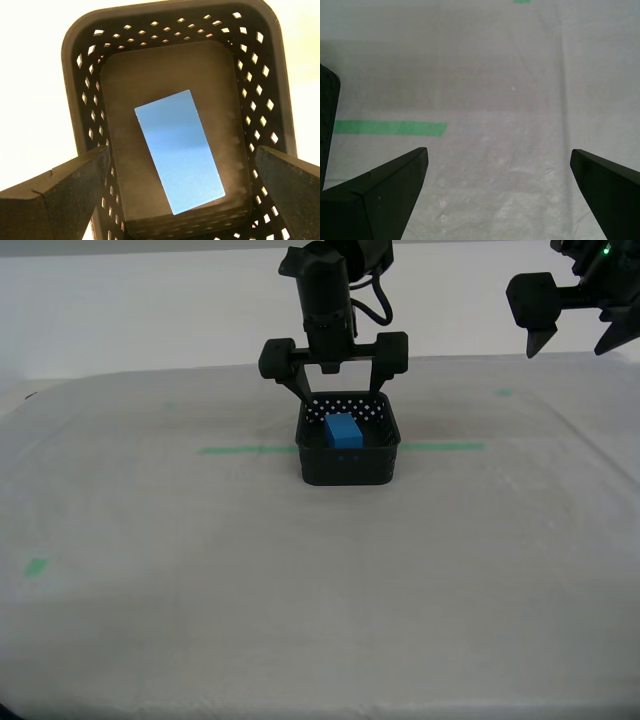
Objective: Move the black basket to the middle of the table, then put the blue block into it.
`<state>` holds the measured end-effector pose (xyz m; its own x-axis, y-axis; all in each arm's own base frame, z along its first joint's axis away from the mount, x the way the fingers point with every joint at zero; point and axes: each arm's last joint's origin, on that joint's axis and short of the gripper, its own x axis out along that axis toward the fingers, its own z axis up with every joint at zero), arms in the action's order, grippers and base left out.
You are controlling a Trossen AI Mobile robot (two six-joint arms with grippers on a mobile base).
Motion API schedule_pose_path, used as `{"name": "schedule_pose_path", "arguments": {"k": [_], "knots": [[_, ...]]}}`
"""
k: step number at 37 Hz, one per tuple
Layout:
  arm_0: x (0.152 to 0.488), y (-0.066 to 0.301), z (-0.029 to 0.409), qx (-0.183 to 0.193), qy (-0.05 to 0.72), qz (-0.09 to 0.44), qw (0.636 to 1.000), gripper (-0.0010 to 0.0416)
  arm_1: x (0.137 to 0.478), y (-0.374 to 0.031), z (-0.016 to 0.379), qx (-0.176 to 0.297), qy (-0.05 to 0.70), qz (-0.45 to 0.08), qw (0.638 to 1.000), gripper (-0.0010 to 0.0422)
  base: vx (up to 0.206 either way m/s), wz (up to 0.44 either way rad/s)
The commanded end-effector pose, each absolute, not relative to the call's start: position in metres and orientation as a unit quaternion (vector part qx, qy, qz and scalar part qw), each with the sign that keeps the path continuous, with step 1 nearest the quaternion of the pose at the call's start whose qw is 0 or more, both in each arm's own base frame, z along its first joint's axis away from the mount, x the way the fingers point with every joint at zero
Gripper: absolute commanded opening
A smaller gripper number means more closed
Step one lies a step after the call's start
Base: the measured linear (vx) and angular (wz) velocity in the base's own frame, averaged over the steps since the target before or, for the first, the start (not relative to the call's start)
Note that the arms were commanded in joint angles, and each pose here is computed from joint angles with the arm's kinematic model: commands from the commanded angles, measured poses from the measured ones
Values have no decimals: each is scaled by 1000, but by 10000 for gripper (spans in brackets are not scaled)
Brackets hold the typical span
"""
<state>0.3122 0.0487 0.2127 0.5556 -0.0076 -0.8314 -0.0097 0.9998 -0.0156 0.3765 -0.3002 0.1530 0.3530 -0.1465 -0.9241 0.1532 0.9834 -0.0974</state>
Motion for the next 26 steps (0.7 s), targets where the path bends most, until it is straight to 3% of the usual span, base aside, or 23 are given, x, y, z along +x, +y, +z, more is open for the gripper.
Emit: {"name": "schedule_pose_path", "arguments": {"k": [1, 26], "knots": [[312, 49, 213, -9, 471, 0, 882, 399, 376, -300, 153, 10, 561, -96, 822, 403, 0, 0], [312, 49, 213, -9, 470, 0, 883, 399, 379, -292, 170, 20, 554, -126, 823, 403, 0, 0]]}}
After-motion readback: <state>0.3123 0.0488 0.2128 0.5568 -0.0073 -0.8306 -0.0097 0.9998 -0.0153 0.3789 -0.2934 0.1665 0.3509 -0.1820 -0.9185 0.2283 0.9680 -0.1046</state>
